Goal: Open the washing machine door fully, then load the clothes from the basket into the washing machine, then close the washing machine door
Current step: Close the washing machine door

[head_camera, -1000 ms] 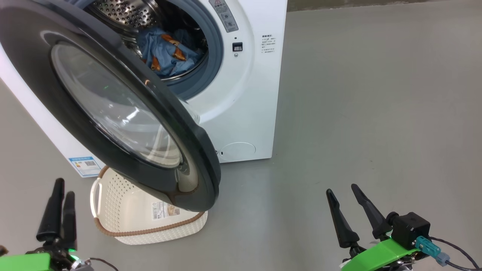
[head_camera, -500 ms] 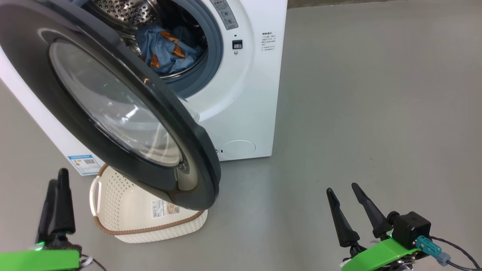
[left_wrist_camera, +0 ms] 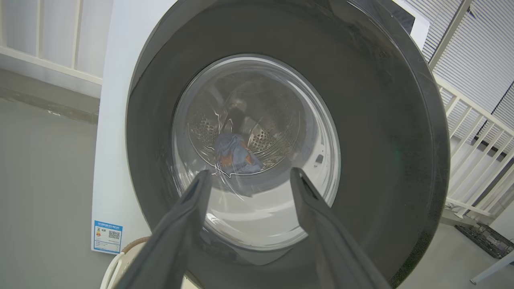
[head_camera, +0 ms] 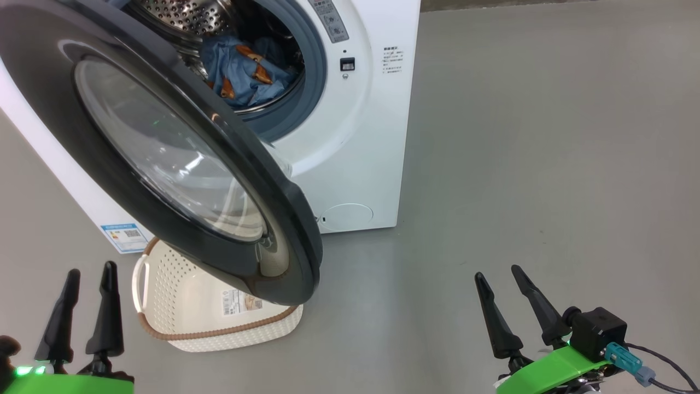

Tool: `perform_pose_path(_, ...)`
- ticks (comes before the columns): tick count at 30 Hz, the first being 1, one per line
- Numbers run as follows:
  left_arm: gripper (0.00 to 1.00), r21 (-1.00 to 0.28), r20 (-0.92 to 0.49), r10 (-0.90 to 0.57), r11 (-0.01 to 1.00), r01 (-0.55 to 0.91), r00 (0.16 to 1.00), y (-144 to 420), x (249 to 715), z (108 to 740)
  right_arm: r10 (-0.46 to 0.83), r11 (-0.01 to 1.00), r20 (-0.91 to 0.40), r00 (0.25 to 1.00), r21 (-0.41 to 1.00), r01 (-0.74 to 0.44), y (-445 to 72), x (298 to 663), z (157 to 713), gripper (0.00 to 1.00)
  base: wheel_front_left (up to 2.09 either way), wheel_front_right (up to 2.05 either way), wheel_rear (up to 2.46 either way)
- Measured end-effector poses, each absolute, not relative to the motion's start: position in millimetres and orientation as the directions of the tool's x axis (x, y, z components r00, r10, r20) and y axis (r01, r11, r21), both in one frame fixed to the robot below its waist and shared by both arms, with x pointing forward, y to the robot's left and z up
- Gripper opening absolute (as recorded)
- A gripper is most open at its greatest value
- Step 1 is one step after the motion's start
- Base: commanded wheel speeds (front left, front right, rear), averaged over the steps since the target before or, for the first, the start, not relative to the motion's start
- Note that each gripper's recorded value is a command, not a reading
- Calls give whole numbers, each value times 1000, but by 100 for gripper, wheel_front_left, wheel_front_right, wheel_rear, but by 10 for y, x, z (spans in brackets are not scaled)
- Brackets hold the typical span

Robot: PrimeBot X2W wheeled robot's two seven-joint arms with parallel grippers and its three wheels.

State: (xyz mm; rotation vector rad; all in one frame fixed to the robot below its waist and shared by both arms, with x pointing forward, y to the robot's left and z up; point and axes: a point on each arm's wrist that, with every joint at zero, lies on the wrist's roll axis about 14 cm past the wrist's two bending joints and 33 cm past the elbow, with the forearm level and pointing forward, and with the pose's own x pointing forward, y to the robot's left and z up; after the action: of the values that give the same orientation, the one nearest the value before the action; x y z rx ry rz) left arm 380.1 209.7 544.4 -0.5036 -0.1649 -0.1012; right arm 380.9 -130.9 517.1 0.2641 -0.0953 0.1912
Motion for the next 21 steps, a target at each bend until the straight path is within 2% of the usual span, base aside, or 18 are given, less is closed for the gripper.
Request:
perform_pose_path(9,100,-307,153,-48,947,94,987,2171,3711,5336,179,946,124,976,249,-205,-1295,3809,5191,100,0,0,0)
perform_pose_path(21,100,-229,93,5,973,17,996,2282,3519,5122,175,947,134,975,247,-204,-1311,3802,5225,100,0,0,0)
